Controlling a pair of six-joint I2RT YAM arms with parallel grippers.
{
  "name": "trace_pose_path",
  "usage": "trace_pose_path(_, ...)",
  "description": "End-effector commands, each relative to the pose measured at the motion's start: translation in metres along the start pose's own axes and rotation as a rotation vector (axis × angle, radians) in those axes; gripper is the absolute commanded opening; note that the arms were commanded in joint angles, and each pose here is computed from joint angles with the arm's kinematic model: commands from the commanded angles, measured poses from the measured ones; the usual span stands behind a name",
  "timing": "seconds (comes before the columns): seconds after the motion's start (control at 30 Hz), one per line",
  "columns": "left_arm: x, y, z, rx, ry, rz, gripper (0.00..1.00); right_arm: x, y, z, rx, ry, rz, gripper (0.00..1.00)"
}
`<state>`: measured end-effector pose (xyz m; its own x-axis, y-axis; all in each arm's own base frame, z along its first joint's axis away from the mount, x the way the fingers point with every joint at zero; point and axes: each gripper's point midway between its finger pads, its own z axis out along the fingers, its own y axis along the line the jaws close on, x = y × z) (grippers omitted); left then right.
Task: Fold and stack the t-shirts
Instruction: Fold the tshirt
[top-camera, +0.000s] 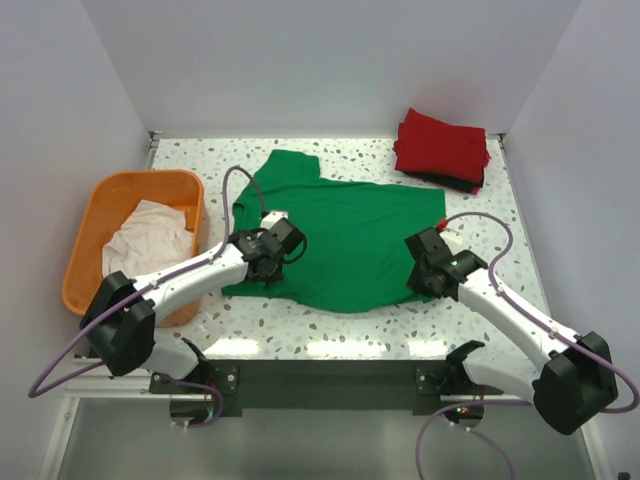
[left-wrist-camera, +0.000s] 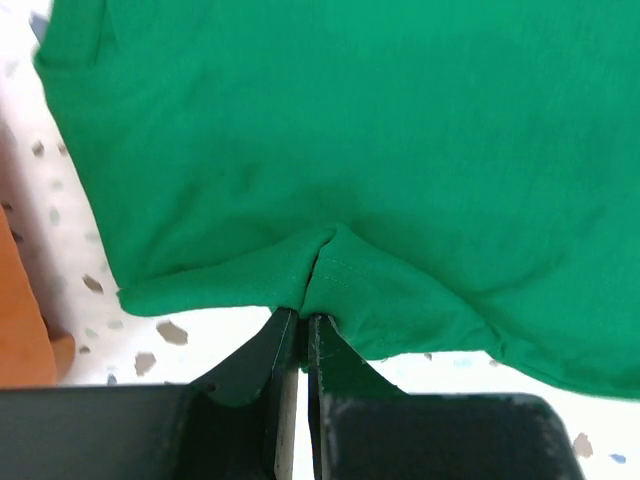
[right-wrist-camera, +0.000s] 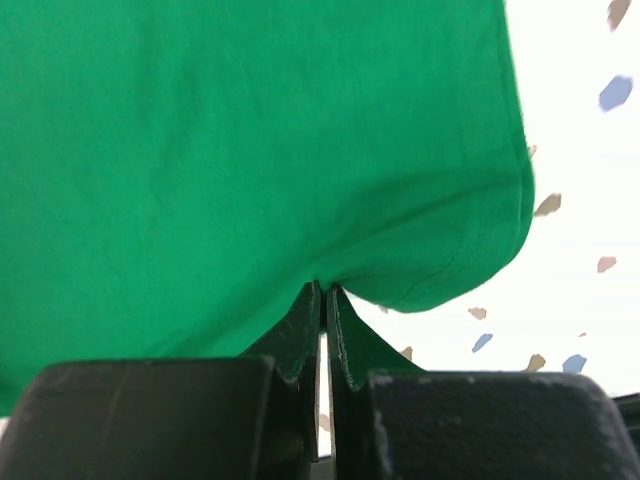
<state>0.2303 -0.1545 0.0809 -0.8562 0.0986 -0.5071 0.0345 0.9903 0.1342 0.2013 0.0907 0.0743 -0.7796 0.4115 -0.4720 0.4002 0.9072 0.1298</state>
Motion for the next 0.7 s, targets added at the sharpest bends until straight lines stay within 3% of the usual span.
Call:
trace_pose_path(0.0,-0.046,-0.004,0.001,0.007,-0.098,-0.015,0.0,-0.031,0.009,0.0,-0.018,-0.053,-0.004,0.0)
trace_pose_path(0.3,-0.098,0.003,0.017,-0.029,-0.157,-0.051,0.0,-0.072,0.029,0.012,-0.029,-0.078,-0.04,0.0)
trace_pose_path(0.67,-0.132,0.016,0.046,-0.068,-0.158,-0.075,0.0,-0.105,0.038,0.033,0.035,-0.085,-0.043,0.0)
